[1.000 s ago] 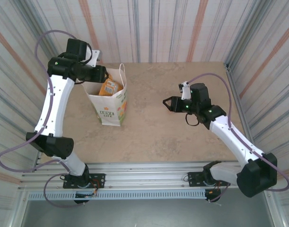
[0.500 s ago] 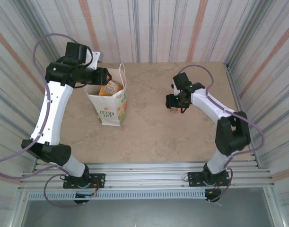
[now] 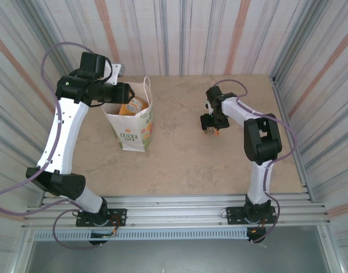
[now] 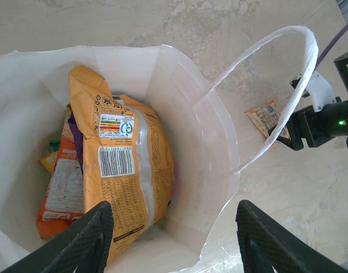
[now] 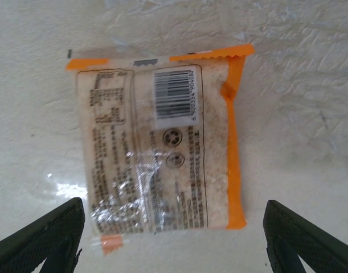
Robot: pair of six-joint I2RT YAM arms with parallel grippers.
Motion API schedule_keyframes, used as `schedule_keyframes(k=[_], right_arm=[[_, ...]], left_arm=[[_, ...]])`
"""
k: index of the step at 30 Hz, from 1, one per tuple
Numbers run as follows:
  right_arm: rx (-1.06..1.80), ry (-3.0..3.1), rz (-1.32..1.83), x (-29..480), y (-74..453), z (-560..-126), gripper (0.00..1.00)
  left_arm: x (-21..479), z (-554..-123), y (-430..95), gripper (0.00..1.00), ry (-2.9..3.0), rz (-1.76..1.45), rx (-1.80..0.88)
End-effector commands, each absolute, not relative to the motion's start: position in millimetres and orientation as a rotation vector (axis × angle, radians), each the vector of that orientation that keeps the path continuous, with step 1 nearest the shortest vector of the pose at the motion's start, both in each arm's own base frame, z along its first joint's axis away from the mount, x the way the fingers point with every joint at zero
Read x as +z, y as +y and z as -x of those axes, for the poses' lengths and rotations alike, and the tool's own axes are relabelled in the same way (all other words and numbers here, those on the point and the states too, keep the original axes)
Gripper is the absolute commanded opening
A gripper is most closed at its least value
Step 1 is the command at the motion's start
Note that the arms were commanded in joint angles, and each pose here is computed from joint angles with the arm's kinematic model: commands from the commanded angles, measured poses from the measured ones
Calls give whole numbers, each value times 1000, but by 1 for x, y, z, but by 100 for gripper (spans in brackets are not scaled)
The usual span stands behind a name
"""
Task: Place the snacks into the paper bag
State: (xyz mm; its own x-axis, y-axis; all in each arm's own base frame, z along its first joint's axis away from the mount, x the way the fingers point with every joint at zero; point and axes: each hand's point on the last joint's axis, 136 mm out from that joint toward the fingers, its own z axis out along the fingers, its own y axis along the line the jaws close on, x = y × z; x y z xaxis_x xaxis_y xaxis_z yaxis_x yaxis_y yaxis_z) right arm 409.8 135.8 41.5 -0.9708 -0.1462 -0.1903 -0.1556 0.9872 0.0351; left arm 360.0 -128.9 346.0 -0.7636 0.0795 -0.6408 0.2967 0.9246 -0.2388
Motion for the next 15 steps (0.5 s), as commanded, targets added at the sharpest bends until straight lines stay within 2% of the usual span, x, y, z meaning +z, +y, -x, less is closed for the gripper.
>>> schedule_keyframes(k=[1, 5, 15], right_arm=[[124, 2978, 307, 33, 145, -408, 81], [133, 2990, 324, 23, 149, -409, 79], [76, 2978, 378, 18, 150, -407, 53]], left_arm=[[350, -359, -128, 61, 2410, -258, -440], [350, -359, -128, 61, 2411, -258, -443], [348, -358, -129, 61, 2419, -254, -452]])
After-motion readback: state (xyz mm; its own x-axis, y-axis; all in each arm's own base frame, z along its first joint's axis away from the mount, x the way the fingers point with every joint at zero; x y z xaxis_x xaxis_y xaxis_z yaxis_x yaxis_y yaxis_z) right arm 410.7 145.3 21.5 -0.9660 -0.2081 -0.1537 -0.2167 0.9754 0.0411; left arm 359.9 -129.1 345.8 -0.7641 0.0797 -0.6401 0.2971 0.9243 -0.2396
